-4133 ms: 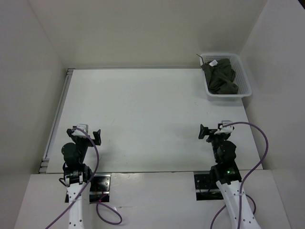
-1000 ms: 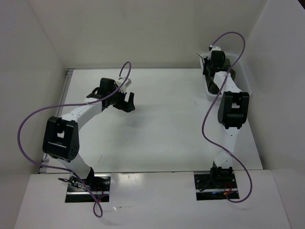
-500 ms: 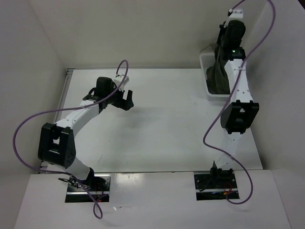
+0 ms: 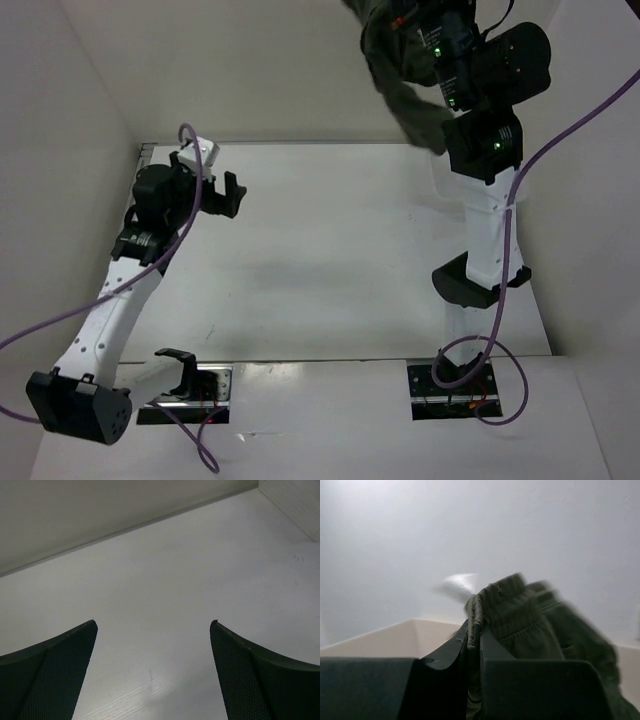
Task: Fold and stack the shorts
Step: Move the shorts to the center of the board
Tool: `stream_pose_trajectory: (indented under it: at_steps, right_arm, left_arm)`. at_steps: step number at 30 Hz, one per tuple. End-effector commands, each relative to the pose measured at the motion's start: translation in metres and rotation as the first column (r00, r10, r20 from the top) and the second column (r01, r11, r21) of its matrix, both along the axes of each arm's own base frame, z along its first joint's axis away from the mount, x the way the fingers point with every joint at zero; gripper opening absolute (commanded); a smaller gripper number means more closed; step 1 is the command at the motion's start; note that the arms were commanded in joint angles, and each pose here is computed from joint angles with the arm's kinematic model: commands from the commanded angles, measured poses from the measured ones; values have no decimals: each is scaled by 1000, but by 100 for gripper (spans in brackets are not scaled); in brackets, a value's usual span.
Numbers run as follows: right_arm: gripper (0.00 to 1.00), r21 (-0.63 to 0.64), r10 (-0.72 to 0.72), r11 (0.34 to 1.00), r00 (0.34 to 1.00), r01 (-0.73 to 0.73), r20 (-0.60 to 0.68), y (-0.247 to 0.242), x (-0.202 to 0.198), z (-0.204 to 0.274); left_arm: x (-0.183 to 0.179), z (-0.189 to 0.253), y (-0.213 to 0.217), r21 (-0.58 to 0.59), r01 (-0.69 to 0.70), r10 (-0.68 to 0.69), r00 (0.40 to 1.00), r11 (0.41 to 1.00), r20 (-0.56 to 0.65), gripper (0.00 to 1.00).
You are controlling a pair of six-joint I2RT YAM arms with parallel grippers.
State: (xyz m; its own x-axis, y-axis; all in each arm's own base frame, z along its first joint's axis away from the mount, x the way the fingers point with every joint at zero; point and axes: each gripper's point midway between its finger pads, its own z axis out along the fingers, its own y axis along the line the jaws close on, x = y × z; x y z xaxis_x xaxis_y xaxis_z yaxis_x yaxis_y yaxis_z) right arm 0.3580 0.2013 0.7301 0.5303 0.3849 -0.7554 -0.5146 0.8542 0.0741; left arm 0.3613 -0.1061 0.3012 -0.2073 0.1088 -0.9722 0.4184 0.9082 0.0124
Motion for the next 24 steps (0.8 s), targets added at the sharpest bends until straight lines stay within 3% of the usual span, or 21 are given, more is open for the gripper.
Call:
stream_pose_trajectory:
  at_steps: [1, 5, 8, 9, 11, 12, 13, 14, 15, 16, 17, 19, 20, 22, 23, 24]
  right_arm:
    - [0, 32, 163, 987, 961, -160, -224, 60, 50, -65]
    - [0, 70, 212, 977, 888, -201, -409, 102, 77, -124]
    - [0, 34, 102, 994, 808, -101, -580, 102, 107, -191]
    - [0, -12, 52, 997, 746, -81, -664, 107, 119, -236]
    - [0, -50, 14, 996, 685, -73, -728, 101, 113, -269]
    - [0, -102, -16, 988, 590, -112, -807, 108, 113, -330]
    - [0, -96, -11, 988, 567, -121, -824, 96, 103, -336]
    - [0, -144, -71, 982, 474, -120, -878, 80, 103, -394]
    - [0, -151, -92, 983, 438, -101, -894, 65, 100, -412]
    - [0, -147, -100, 986, 442, -74, -891, 45, 92, -407]
    - [0, -204, -178, 978, 357, -35, -917, 9, 91, -453]
    - [0, -233, -217, 972, 349, -6, -912, -32, 77, -461]
    - [0, -271, -257, 962, 276, -12, -926, -52, 64, -498]
    - [25, -373, -353, 927, 230, -48, -907, -92, 41, -535]
    - [49, -420, -391, 903, 235, -87, -890, -97, 33, -546]
    - [80, -465, -431, 877, 229, -120, -873, -103, 25, -555]
  left_arm:
    - [-11, 24, 28, -2, -76, 76, 996, 997, 44, 100]
    - [-21, 31, 57, -3, -173, 172, 982, 985, 77, 100]
    - [-18, 16, 71, 3, -208, 207, 977, 978, 42, 100]
    - [-16, 8, 68, 5, -194, 194, 981, 981, 21, 100]
    - [-10, -11, 67, 14, -184, 184, 982, 983, -40, 100]
    - [-9, -20, 63, 15, -164, 165, 984, 986, -72, 100]
    - [-3, -30, 63, 21, -164, 165, 980, 986, -110, 100]
    - [-1, -36, 63, 24, -163, 165, 978, 986, -127, 100]
    - [1, -45, 63, 29, -162, 165, 974, 986, -155, 100]
    - [6, -56, 63, 35, -161, 165, 969, 986, -186, 100]
    - [7, -60, 59, 41, -156, 161, 967, 987, -198, 100]
    - [8, -75, 48, 52, -129, 137, 963, 990, -233, 100]
    - [7, -84, 44, 57, -117, 127, 958, 992, -255, 100]
    - [9, -99, 31, 64, -81, 96, 951, 995, -294, 100]
    - [9, -103, 27, 66, -69, 86, 948, 995, -306, 100]
    - [9, -108, 22, 69, -55, 74, 946, 996, -317, 100]
